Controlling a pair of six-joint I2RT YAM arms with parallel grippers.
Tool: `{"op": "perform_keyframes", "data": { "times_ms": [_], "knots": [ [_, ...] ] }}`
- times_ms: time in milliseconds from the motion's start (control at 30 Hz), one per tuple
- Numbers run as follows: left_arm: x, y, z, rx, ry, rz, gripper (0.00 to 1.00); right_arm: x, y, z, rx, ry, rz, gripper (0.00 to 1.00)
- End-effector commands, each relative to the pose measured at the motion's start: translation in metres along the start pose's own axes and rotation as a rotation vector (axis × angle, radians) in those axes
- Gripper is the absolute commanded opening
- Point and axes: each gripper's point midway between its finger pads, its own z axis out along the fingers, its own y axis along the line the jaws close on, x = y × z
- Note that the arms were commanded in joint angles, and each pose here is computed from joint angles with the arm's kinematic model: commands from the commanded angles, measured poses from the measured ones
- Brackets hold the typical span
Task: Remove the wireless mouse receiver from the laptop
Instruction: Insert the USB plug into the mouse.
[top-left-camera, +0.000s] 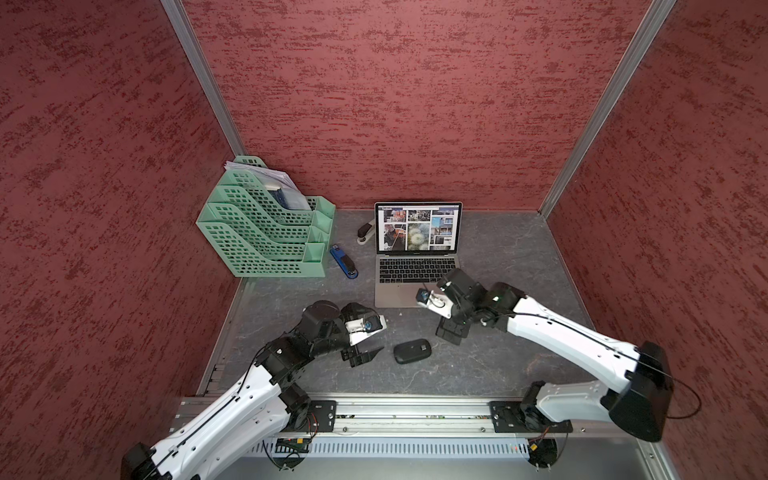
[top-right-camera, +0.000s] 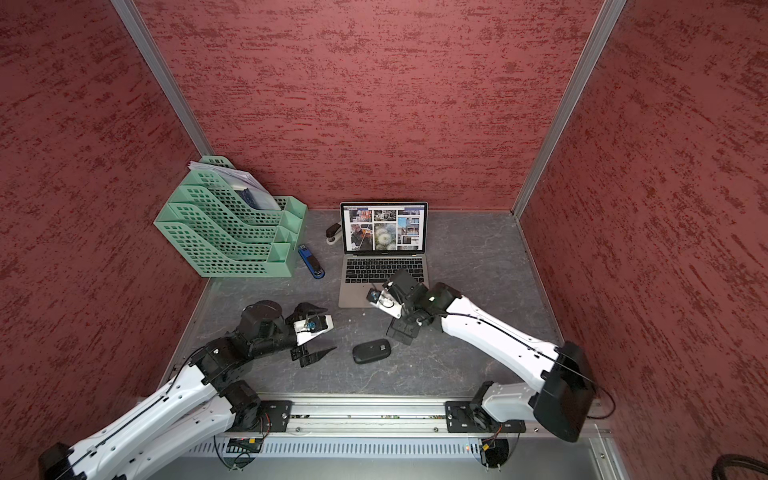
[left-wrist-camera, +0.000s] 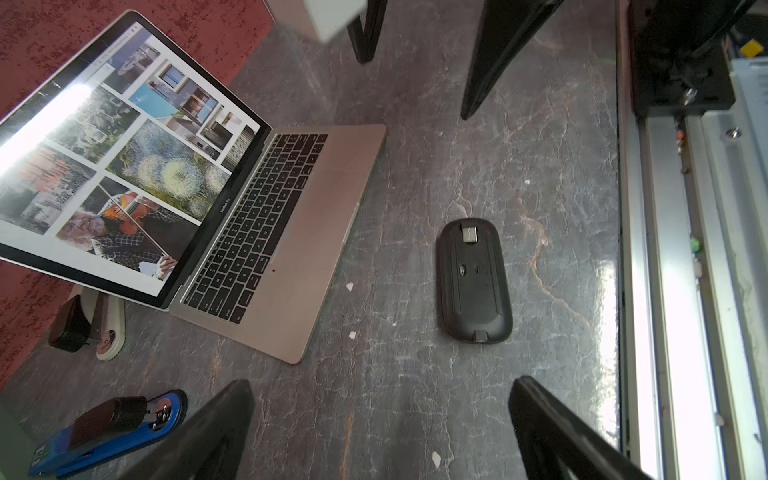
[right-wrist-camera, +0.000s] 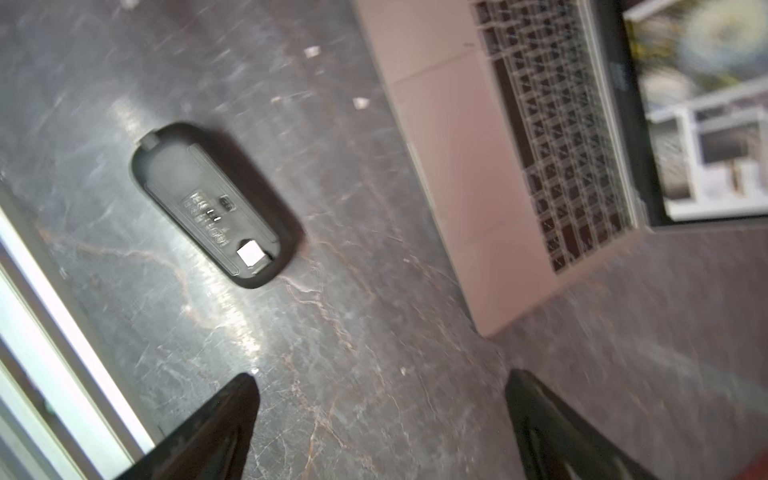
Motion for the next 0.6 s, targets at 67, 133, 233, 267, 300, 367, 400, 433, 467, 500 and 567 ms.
{"op": "perform_keyframes", "data": {
  "times_ms": [67, 133, 233, 267, 300, 367, 400, 433, 467, 500, 567],
  "knots": [
    [-0.066, 0.022, -0.001, 0.021, -0.114, -0.258, 1.00, -0.004, -0.021, -0.016, -0.057, -0.065, 0.358, 0.79],
    [-0.075, 0.024, 0.007, 0.072, -0.059, -0.352, 1.00, 0.002, -0.017, -0.007, -0.063, -0.048, 0.360, 0.69],
    [-0.074, 0.020, 0.026, 0.124, 0.040, -0.456, 1.00, 0.007, -0.019, -0.001, -0.043, -0.050, 0.397, 0.62],
    [-0.069, 0.015, 0.032, 0.132, 0.058, -0.461, 0.97, 0.008, -0.018, -0.001, -0.045, -0.060, 0.407, 0.62],
    [-0.066, 0.009, 0.037, 0.129, 0.061, -0.449, 0.95, 0.008, -0.018, -0.002, -0.044, -0.070, 0.417, 0.62],
    [-0.061, -0.005, 0.042, 0.115, 0.032, -0.402, 0.92, 0.010, -0.018, -0.004, -0.037, -0.084, 0.422, 0.65],
    [-0.061, -0.011, 0.042, 0.109, 0.013, -0.380, 0.92, 0.012, -0.019, -0.005, -0.027, -0.087, 0.422, 0.66],
    [-0.058, -0.019, 0.042, 0.104, -0.004, -0.353, 0.93, 0.015, -0.020, -0.006, -0.017, -0.084, 0.418, 0.67],
    [-0.055, -0.027, 0.042, 0.101, -0.020, -0.327, 0.96, 0.017, -0.020, -0.007, -0.010, -0.081, 0.410, 0.68],
    [-0.051, -0.034, 0.042, 0.098, -0.027, -0.307, 0.99, 0.020, -0.020, -0.008, -0.006, -0.076, 0.406, 0.69],
    [-0.042, -0.048, 0.041, 0.103, -0.044, -0.255, 1.00, 0.024, -0.018, -0.008, -0.003, -0.075, 0.396, 0.70]
  ]
}}
